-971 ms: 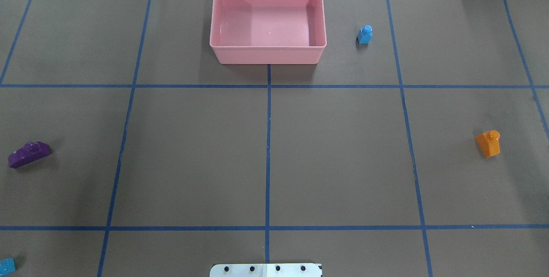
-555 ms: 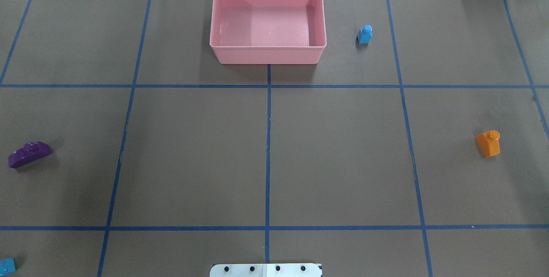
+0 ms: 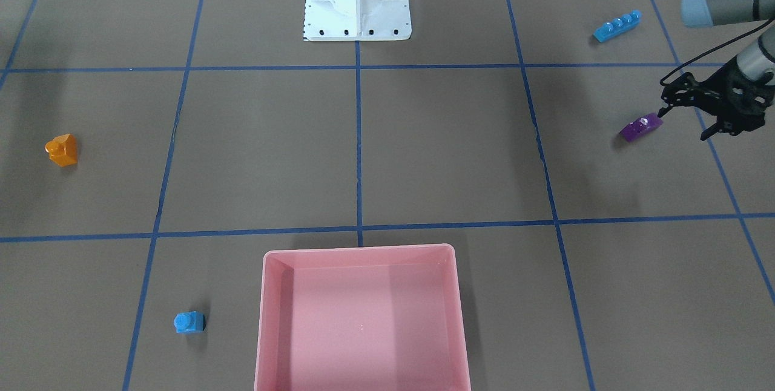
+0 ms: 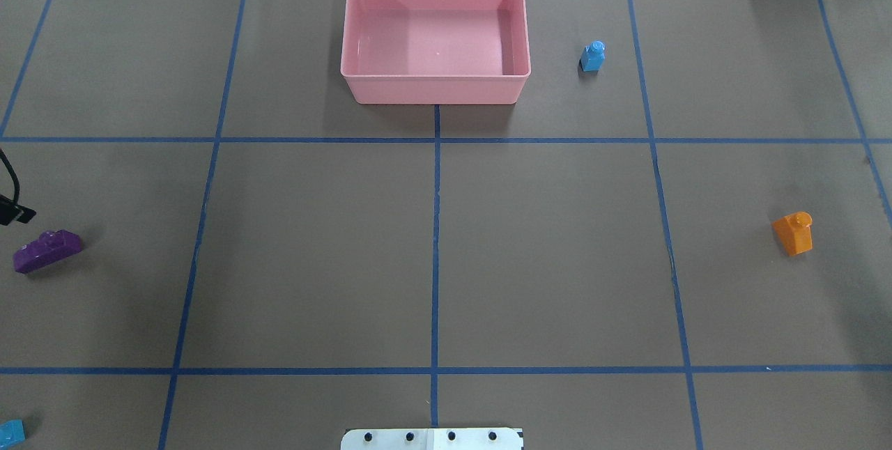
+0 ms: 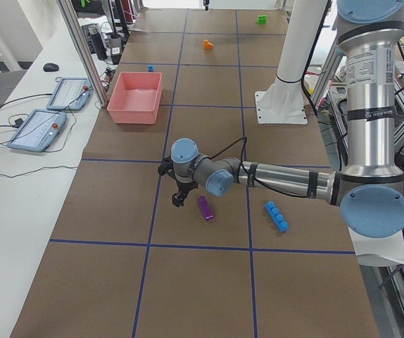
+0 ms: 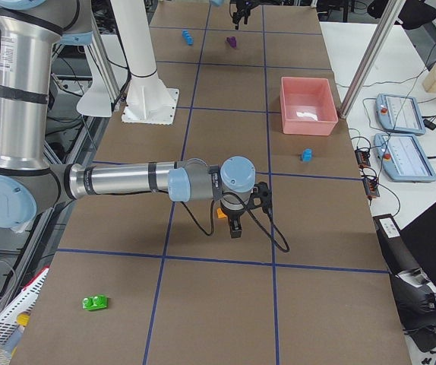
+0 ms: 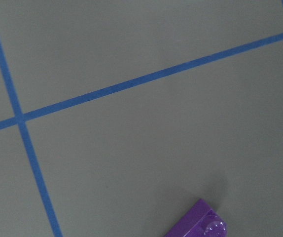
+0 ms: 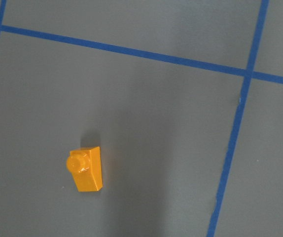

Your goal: Put all blocks into box

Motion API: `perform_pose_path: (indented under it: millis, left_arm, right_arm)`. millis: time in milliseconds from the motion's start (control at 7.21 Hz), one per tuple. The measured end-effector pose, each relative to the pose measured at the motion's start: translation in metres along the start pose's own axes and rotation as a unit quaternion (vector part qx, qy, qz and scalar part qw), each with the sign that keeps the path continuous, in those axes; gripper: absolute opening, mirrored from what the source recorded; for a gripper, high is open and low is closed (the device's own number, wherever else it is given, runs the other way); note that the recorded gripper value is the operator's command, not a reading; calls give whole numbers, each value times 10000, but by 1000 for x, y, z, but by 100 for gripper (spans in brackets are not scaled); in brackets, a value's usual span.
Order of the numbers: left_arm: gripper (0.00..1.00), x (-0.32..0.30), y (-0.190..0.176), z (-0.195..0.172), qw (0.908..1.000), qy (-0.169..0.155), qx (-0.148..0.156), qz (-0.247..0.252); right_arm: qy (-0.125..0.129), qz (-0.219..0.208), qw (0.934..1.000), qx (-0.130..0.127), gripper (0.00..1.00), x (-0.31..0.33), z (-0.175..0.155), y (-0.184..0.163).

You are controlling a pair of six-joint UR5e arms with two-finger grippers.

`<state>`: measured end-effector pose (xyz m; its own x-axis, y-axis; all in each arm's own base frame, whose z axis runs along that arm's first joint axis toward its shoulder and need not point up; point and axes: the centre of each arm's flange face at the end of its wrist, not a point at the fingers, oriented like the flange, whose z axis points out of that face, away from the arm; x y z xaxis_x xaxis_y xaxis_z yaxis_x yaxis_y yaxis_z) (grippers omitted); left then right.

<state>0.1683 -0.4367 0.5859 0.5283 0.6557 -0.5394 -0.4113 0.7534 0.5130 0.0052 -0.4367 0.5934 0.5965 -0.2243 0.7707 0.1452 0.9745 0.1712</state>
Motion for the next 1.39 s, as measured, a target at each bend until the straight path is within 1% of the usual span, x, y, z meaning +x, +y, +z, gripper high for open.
perform_pose_path:
  millis: [139, 278, 555, 694, 833, 971, 1249, 1388]
  left_arm:
    - [99, 14, 3, 18, 9989, -117, -68, 458]
    - [99, 19, 8, 29, 9972, -156, -155, 721]
    - [98, 26, 15, 46, 9952, -126, -322, 912]
    - [79, 31, 17, 55, 9944, -110, -404, 972]
    - [21, 33, 19, 62, 9938, -94, -477, 999]
    - [0, 35, 20, 67, 9934, -82, -533, 1016]
    - [0, 36, 18, 69, 9933, -68, -553, 1014]
    - [0, 42, 6, 62, 9943, -47, -455, 961]
  right_arm:
    - [-30, -198, 9998, -7, 100, -10, 8, -4]
    - [-45, -325, 9995, -18, 100, -16, 13, -7]
    - [-49, -417, 9991, -54, 100, -21, 18, -9]
    - [-48, -439, 9990, -76, 100, -23, 21, -10]
    - [-51, -463, 9989, -108, 100, -24, 24, -10]
    - [-59, -497, 9986, -159, 100, -28, 29, -11]
    - [-81, -538, 9982, -270, 100, -34, 40, -15]
    - [-94, -528, 9980, -340, 100, -37, 47, -17]
